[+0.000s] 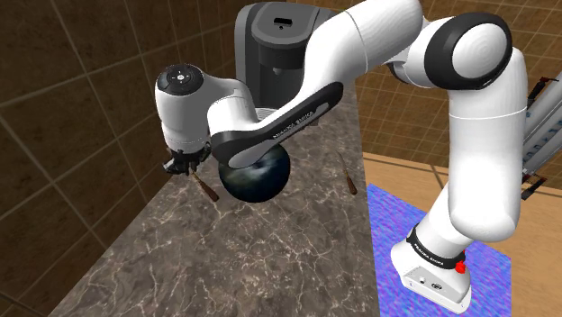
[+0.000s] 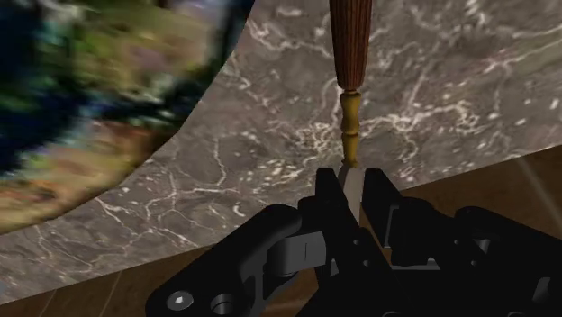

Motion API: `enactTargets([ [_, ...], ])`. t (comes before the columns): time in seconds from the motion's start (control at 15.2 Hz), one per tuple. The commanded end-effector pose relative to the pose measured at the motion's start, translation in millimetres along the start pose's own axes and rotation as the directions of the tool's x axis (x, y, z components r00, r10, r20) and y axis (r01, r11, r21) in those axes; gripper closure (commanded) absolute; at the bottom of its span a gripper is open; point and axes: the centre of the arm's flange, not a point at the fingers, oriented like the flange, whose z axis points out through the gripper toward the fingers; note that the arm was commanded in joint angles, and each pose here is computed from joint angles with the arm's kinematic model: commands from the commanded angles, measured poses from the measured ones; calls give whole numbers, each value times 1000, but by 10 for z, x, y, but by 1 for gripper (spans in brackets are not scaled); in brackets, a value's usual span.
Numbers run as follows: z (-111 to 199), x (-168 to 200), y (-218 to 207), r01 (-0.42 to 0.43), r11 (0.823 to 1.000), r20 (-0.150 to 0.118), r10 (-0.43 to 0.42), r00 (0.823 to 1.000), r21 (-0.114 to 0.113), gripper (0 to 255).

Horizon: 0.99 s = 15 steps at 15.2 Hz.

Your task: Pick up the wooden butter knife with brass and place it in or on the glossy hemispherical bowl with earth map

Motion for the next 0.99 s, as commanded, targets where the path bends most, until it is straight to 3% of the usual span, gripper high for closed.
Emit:
enactTargets([
  [0.0, -102, 40, 18, 0, 1000, 0, 0, 1000, 0, 255],
  [0.92, -774, 342, 84, 0, 1000, 0, 0, 1000, 0, 255],
])
